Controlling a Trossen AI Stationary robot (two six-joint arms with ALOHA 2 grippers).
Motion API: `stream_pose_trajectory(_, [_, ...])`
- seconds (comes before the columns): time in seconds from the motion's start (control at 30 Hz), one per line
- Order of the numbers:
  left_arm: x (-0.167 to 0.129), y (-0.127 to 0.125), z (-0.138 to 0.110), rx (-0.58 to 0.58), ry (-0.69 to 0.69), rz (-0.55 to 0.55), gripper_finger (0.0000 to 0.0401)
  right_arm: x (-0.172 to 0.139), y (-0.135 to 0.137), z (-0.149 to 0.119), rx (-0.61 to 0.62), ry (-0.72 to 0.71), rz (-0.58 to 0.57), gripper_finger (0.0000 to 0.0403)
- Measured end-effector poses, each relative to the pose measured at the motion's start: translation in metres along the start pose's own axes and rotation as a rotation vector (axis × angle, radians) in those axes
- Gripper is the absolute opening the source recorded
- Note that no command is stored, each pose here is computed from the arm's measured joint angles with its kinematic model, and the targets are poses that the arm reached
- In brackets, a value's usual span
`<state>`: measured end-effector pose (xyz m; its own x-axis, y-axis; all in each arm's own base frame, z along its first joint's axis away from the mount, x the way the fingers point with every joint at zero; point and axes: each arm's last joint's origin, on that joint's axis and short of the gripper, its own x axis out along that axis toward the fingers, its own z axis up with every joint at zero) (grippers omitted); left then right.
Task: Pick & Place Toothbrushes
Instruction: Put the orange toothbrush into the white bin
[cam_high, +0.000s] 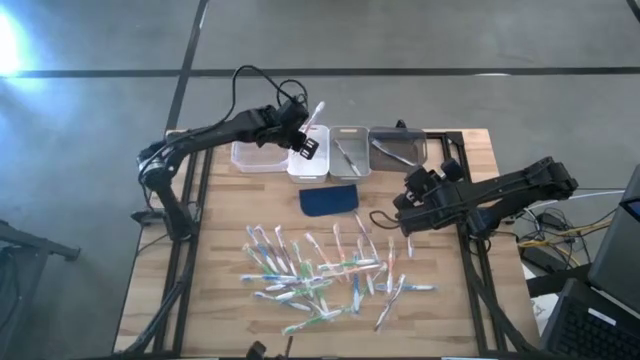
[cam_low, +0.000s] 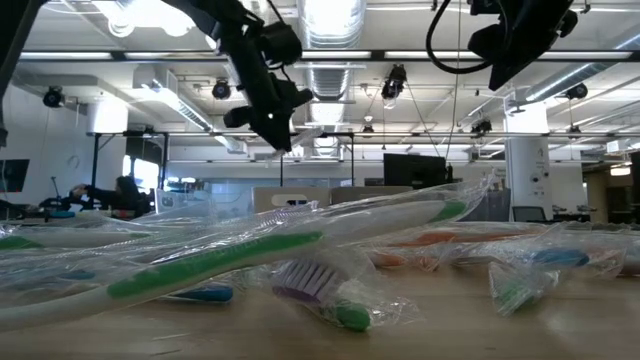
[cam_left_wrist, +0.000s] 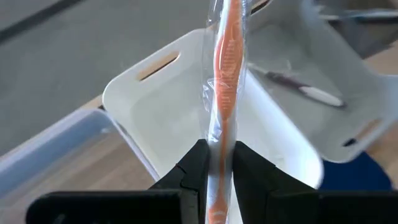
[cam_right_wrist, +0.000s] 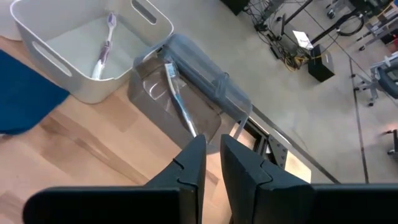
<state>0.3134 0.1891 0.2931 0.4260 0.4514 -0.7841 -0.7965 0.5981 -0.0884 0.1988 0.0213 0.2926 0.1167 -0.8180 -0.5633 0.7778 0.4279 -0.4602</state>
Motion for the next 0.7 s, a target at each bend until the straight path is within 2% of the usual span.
stream_pose_trajectory(0.4, [0.038,0.004,-0.007,-0.017,0.086,0.043,0.0058,0.000,0.001,0.001,0.001,-0.003,0.008,0.0076])
stream_pose_trajectory(0.7, [0.050,0.003,-0.009,-0.054,0.122,0.032,0.0058,0.000,0.002,0.001,0.007,-0.004,0.012,0.0104])
